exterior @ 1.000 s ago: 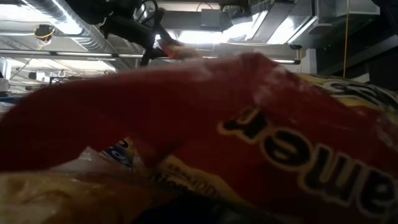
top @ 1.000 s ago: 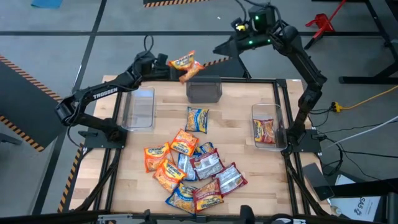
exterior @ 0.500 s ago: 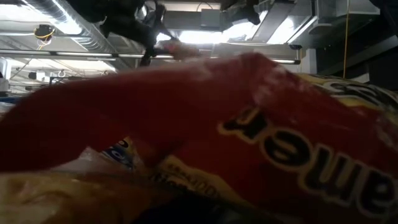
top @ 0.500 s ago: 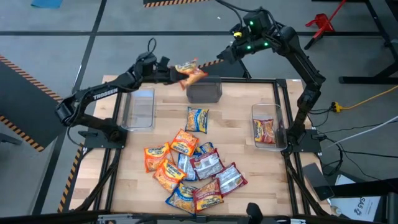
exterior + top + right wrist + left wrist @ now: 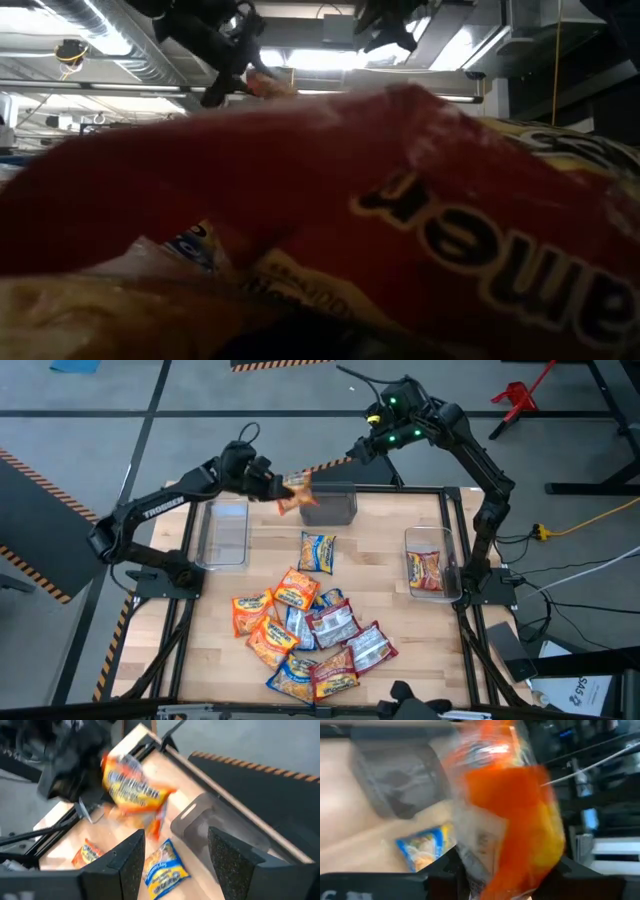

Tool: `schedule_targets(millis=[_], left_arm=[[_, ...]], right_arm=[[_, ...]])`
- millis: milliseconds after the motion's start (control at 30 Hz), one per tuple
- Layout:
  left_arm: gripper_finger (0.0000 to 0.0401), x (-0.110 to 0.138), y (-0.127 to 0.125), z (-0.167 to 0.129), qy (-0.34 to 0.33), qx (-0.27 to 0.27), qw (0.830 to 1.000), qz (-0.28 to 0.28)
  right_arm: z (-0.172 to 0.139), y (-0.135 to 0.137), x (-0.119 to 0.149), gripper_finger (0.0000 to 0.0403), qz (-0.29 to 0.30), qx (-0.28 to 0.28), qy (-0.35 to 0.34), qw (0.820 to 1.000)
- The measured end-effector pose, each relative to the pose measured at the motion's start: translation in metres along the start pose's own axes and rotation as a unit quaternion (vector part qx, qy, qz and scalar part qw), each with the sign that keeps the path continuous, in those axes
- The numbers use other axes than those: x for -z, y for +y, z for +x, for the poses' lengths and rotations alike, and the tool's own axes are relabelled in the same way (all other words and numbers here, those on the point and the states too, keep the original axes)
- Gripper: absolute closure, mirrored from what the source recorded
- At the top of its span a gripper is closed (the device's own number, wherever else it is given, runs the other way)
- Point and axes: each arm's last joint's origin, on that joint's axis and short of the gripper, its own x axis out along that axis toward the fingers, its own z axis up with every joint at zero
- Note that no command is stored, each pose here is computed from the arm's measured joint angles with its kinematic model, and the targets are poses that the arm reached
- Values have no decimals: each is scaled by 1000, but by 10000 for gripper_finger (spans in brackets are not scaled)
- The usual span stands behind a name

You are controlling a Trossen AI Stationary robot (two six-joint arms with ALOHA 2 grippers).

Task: Sort Maruchan noodles
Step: Put the orange noodle pack into the black bin

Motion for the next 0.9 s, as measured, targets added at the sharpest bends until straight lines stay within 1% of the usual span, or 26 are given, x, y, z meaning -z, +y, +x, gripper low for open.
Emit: schedule_targets(millis=[33, 67, 100, 133, 200, 233, 300, 333, 367, 433, 467, 533, 567, 600, 667, 700, 767, 833, 900], left_arm=[[261, -4, -5, 0, -29, -21, 999, 22], [261, -7, -10, -4, -58, -55, 996, 32], [261, -9, -14, -8, -70, -78, 994, 26], [261, -12, -16, -10, -68, -77, 994, 23], [261, -17, -22, -13, -60, -56, 996, 47], [261, -19, -26, -15, -50, -32, 997, 50], [261, -25, -44, -24, -59, 43, 994, 79], [261, -27, -51, -31, -73, 47, 991, 98], [261, -26, -52, -36, -79, 19, 992, 100], [261, -27, -42, -41, -80, -59, 993, 65], [261, -29, -35, -42, -76, -87, 992, 50], [261, -31, -28, -44, -63, -125, 989, 40], [261, -29, -29, -51, -51, -142, 988, 42], [261, -27, -32, -58, -44, -148, 987, 47], [261, -24, -35, -64, -22, -164, 984, 71], [261, -21, -35, -63, -1, -159, 984, 81], [261, -19, -41, -58, 25, -105, 989, 105], [261, -18, -52, -63, 25, -53, 990, 132], [261, -18, -54, -66, 25, -40, 989, 140]], right_arm=[[4, 0, 0, 205, 0, -4, 7, 1000], [9, 0, 0, 205, 1, -6, 12, 1000], [12, -1, 0, 205, 2, -6, 15, 1000], [16, -3, 0, 205, 4, -8, 20, 1000], [23, -2, 0, 205, 1, -23, 29, 999], [28, -3, -1, 205, -1, -35, 29, 999], [36, -3, -4, 205, -5, -70, 28, 997], [39, -3, -7, 205, -10, -93, 20, 995], [41, -2, -11, 205, -14, -111, 6, 994], [42, -1, -17, 205, -16, -124, -17, 992], [44, -1, -20, 205, -19, -125, -29, 992], [48, -2, -23, 205, -18, -123, -43, 991], [52, -3, -24, 205, -18, -123, -46, 991], [55, -4, -25, 205, -18, -126, -47, 991], [61, -6, -25, 205, -14, -134, -38, 990], [64, -6, -24, 205, -14, -139, -33, 990], [72, -7, -22, 205, -13, -151, -19, 988], [82, -4, -21, 205, -14, -184, -2, 983], [87, -3, -22, 205, -18, -224, 4, 975]])
